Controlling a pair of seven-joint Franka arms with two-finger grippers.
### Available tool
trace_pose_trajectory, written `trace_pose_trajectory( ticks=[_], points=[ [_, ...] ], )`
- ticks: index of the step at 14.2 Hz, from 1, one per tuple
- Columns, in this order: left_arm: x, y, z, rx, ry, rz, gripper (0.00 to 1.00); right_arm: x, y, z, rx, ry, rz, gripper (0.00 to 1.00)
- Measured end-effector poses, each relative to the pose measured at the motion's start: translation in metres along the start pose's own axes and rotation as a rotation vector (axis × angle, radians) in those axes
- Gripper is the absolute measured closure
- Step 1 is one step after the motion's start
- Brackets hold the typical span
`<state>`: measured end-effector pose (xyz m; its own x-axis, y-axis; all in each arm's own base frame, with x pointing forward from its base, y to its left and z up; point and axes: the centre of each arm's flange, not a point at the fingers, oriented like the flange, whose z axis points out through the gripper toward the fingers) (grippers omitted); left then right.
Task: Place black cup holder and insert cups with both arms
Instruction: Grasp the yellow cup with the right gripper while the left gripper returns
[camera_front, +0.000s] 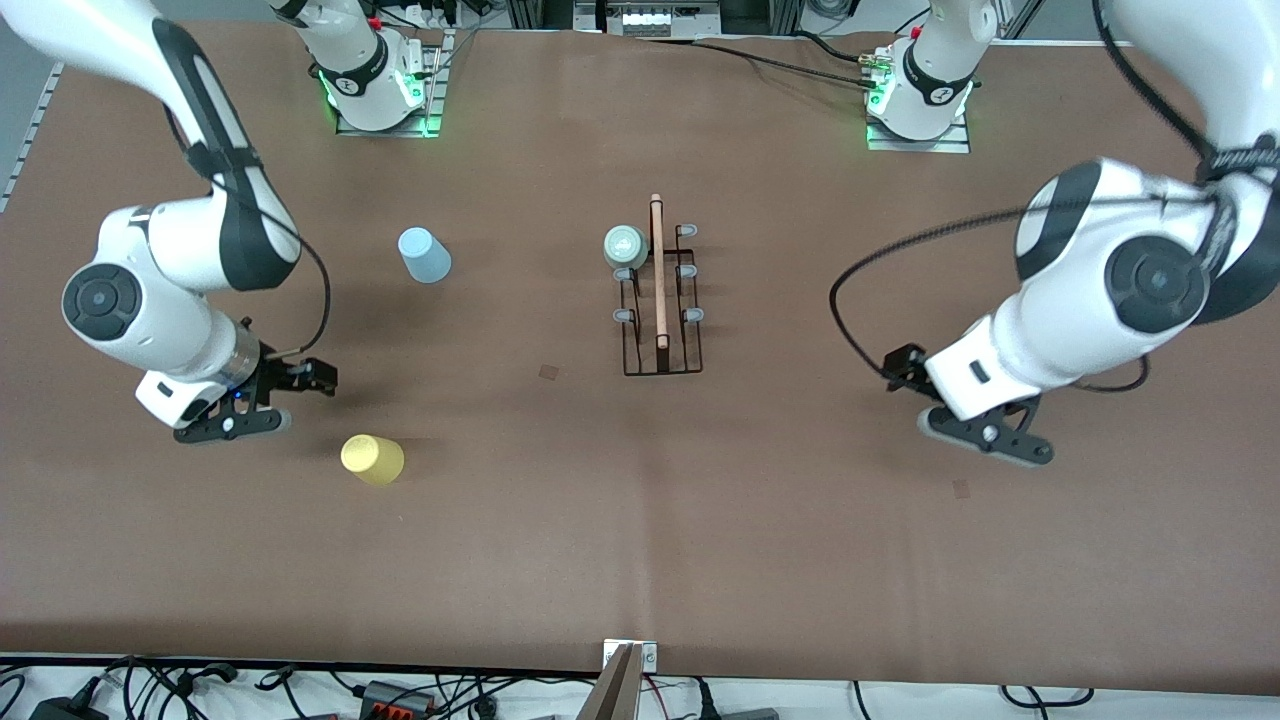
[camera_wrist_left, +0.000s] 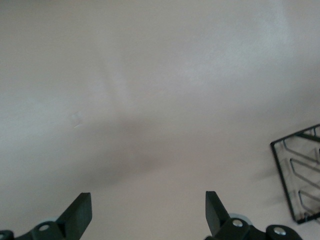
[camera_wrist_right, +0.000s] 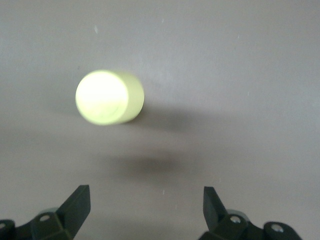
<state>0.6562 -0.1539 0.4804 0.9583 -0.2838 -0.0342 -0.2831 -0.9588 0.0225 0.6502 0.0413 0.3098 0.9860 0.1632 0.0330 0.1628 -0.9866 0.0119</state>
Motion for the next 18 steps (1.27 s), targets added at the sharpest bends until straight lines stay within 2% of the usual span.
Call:
trace_pose_trajectory(
  ticks=[3,7,11,13,16,18],
  points=[
    [-0.025,0.006,-0.038,0.048,-0.038,0.001,0.00,0.014,-0.013,0.019,0.024,0.078,-0.013,0.00],
    [-0.049,-0.018,-0.072,0.072,-0.095,-0.044,0.00,0.021,-0.026,0.040,0.042,0.127,-0.026,0.00],
    [-0.082,-0.094,-0.084,-0.048,-0.104,-0.193,0.00,0.027,-0.037,0.062,0.059,0.197,-0.038,0.00],
    [-0.093,-0.098,-0.087,-0.033,-0.073,-0.216,0.00,0.029,-0.040,0.075,0.067,0.227,-0.040,0.00],
    [-0.104,-0.084,-0.111,0.007,0.090,-0.210,0.00,0.030,-0.041,0.089,0.075,0.253,-0.040,0.00],
    [-0.122,-0.076,-0.125,0.017,0.138,-0.207,0.00,0.029,-0.041,0.095,0.078,0.251,-0.040,0.00]
  ],
)
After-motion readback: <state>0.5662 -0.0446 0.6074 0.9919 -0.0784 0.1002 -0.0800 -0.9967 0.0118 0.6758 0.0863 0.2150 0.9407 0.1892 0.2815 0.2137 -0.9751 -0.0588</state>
